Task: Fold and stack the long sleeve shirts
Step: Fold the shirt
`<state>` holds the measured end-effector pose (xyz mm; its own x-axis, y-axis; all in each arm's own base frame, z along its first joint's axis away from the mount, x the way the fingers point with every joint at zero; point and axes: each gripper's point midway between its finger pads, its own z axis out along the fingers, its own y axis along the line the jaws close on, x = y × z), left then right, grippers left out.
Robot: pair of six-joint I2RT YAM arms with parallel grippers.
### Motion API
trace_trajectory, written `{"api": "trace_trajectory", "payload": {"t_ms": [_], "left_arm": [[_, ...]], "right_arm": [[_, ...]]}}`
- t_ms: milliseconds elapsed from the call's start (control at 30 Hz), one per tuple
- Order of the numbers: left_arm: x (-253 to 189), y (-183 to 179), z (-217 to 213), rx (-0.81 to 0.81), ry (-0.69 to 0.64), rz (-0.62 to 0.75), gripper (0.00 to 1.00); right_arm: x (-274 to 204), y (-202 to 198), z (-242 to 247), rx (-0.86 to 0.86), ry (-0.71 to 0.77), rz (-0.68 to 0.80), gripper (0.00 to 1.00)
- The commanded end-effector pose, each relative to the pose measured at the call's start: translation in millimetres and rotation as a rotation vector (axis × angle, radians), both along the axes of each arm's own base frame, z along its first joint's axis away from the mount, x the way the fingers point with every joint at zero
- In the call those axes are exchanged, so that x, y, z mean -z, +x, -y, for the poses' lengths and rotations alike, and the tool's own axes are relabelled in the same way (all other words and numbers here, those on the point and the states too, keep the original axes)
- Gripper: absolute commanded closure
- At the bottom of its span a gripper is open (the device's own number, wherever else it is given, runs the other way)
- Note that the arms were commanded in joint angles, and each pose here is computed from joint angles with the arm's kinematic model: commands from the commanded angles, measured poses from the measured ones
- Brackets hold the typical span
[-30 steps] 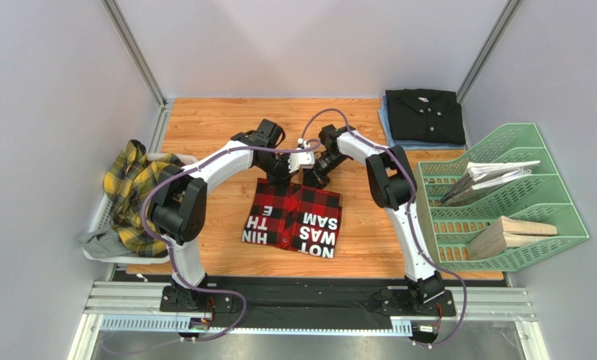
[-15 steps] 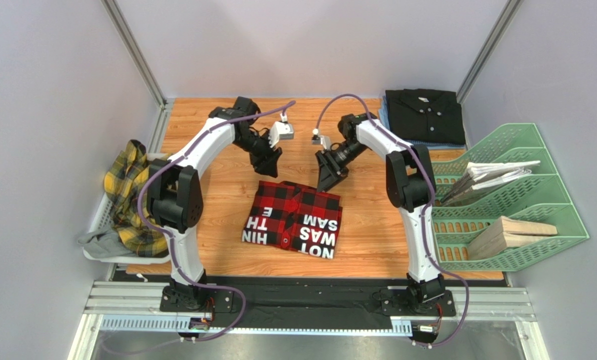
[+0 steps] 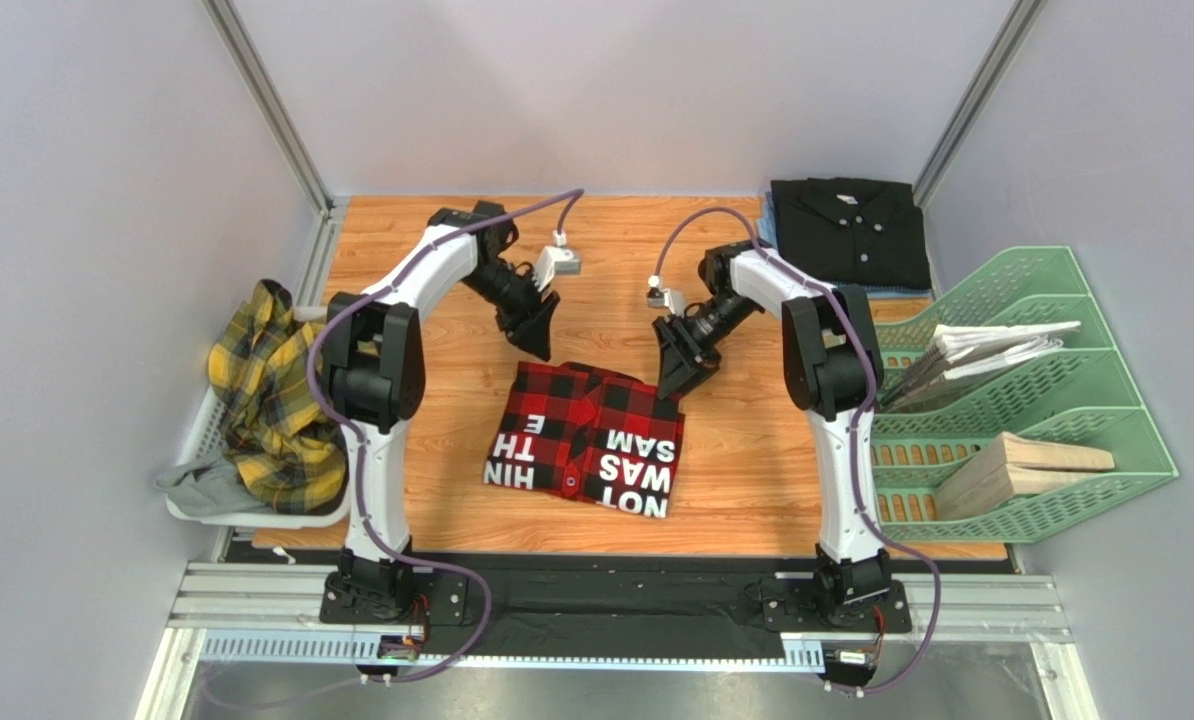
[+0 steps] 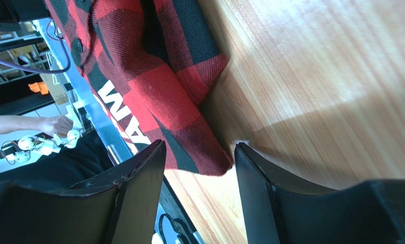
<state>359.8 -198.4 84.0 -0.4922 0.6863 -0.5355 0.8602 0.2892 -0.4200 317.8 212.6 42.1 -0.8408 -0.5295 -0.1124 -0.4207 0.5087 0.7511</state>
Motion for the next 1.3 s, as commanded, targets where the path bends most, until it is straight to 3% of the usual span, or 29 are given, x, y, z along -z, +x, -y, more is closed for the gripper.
{"api": "trace_trajectory", "payload": {"t_ms": [0, 100, 133, 267, 567, 733, 867, 967, 1100, 1267], "left_arm": [[-26.3, 17.7, 22.3, -0.046, -0.1, -0.022, 0.49], [-22.0, 18.2, 38.4, -0.035, -0.083, -0.016, 0.57], [-18.8, 20.1, 40.7, -0.03, -0.07, 0.001, 0.59], [-8.5, 20.0, 57.1, -0.013, -0.044, 0.028, 0.64], [18.3, -1.3, 89.3, 0.031, -0.016, -0.074, 0.6], [26.4, -28.8, 92.3, 0.047, -0.061, -0.169, 0.67], [22.0, -29.2, 94.6, 0.036, -0.058, -0.117, 0.72], [25.2, -23.0, 96.2, 0.02, -0.026, -0.052, 0.82], [22.5, -35.2, 92.4, 0.008, -0.022, -0.083, 0.96], [30.2, -36.1, 90.9, -0.083, 0.011, -0.129, 1.0]], "right_arm": [[-9.5, -2.1, -4.9, -0.023, 0.028, 0.053, 0.43], [-14.6, -9.8, -12.2, -0.065, 0.064, 0.073, 0.59], [-15.0, -12.1, -15.2, -0.084, 0.064, 0.085, 0.75], [-17.4, -14.1, -22.5, -0.139, 0.064, 0.145, 1.0], [-25.4, -14.8, -23.5, -0.158, 0.056, 0.217, 1.0], [-25.2, -19.4, -21.3, -0.154, 0.049, 0.21, 1.0], [-20.1, -19.4, -19.9, -0.155, 0.039, 0.208, 1.0], [-15.7, -18.6, -17.8, -0.147, 0.023, 0.199, 1.0], [-11.3, -23.6, -12.8, -0.133, 0.006, 0.176, 1.0], [-6.8, -23.8, -11.9, -0.117, 0.0, 0.154, 1.0]]}}
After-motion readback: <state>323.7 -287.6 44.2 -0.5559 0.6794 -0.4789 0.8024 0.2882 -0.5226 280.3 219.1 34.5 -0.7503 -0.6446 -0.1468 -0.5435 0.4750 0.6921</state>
